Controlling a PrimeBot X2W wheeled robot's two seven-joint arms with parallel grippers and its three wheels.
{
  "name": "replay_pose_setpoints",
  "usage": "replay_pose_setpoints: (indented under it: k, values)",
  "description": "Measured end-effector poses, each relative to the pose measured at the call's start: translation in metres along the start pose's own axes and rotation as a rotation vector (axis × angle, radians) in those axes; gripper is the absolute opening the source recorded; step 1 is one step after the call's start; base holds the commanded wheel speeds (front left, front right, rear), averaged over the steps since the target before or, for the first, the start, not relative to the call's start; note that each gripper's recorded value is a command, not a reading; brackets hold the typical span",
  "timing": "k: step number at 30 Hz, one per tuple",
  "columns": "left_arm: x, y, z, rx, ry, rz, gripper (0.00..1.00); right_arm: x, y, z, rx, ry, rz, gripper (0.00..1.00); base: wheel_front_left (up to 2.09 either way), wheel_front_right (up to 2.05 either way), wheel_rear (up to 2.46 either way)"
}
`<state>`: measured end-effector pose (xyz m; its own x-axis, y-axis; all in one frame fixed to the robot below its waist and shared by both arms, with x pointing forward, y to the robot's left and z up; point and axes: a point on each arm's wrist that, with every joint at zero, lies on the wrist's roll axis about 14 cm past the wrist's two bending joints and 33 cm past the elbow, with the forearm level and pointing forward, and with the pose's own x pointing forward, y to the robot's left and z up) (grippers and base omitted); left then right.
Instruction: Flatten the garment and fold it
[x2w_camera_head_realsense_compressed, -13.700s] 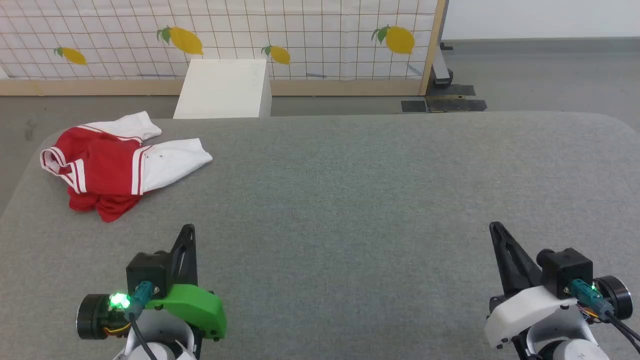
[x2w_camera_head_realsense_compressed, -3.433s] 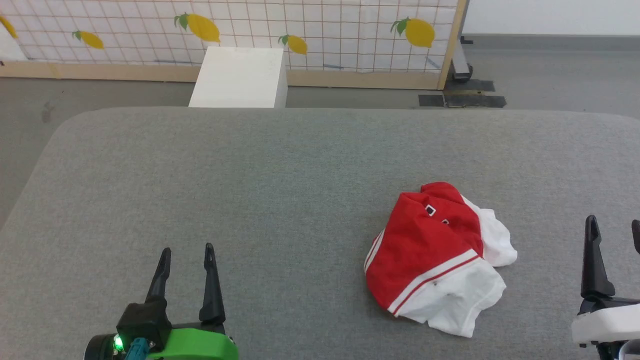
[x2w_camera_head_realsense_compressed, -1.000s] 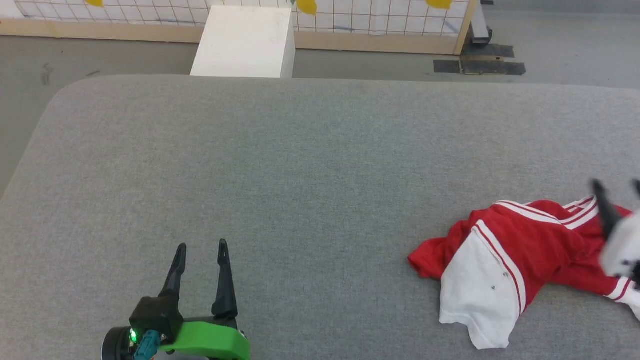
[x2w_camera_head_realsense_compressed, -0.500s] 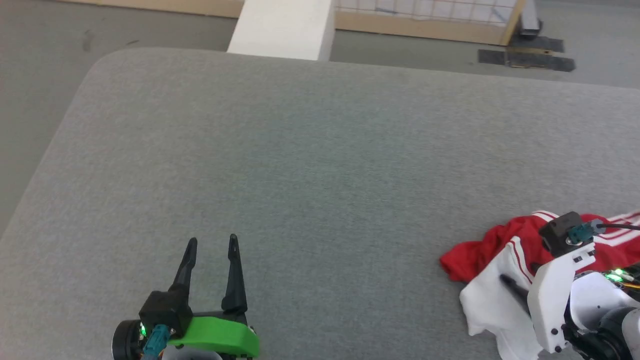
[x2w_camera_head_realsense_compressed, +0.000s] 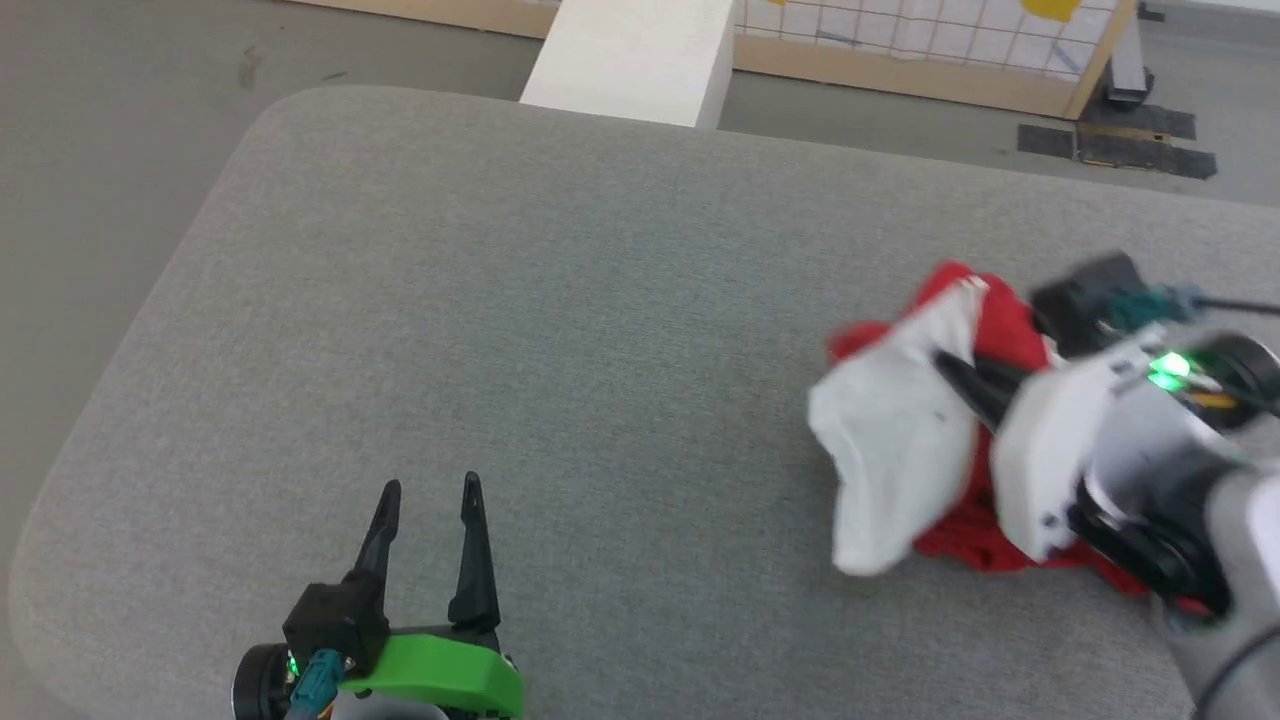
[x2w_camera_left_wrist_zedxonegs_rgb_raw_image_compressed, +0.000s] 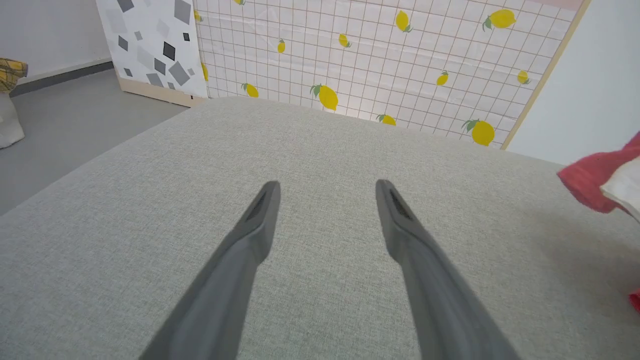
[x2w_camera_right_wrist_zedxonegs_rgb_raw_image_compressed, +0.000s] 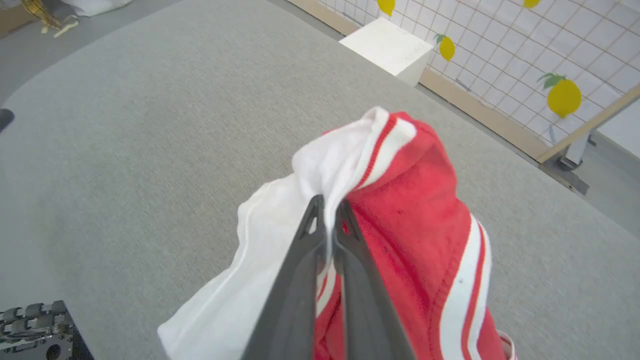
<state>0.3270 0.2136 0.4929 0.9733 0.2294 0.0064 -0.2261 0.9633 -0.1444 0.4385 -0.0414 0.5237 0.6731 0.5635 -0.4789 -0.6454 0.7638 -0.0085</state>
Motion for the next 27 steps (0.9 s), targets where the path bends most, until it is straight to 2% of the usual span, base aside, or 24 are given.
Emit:
replay_pose_setpoints:
  k: [3,8,9,10,11,15,17,21,23,27]
  values:
    - [0.000,0.002,-0.005,-0.004,0.016,0.008,1.00,0.024,0.020,0.012,-0.006,-0.012,0.060,0.00,0.00,0.00,0.00]
    - [0.003,0.000,-0.012,-0.002,0.039,0.002,1.00,0.073,0.063,-0.029,0.028,0.098,0.148,0.00,0.00,0.00,0.00]
    - [0.003,0.000,-0.013,-0.002,0.041,0.002,1.00,0.080,0.069,-0.038,0.035,0.116,0.159,0.33,0.00,0.00,0.00]
    - [0.003,0.000,-0.015,0.000,0.048,0.000,1.00,0.087,0.078,-0.049,0.031,0.136,0.171,0.80,0.00,0.00,0.00]
    - [0.003,-0.001,-0.018,0.001,0.058,-0.001,1.00,0.093,0.083,-0.059,0.033,0.158,0.176,1.00,0.00,0.00,0.00]
    - [0.002,0.000,-0.024,0.007,0.077,0.001,1.00,0.108,0.092,-0.080,0.023,0.204,0.187,1.00,0.00,0.00,0.00]
    - [0.001,0.000,-0.023,0.006,0.075,0.004,1.00,0.110,0.096,-0.070,0.028,0.170,0.198,1.00,0.00,0.00,0.00]
    - [-0.002,0.003,-0.021,0.006,0.068,0.008,1.00,0.105,0.092,-0.028,0.040,0.034,0.206,1.00,0.00,0.00,0.00]
    - [-0.005,0.005,-0.019,0.006,0.060,0.010,1.00,0.096,0.075,-0.007,0.045,-0.041,0.172,1.00,0.00,0.00,0.00]
    - [-0.010,0.007,-0.013,0.015,0.043,-0.003,1.00,0.054,0.002,0.035,0.039,-0.226,-0.015,1.00,0.00,0.00,0.00]
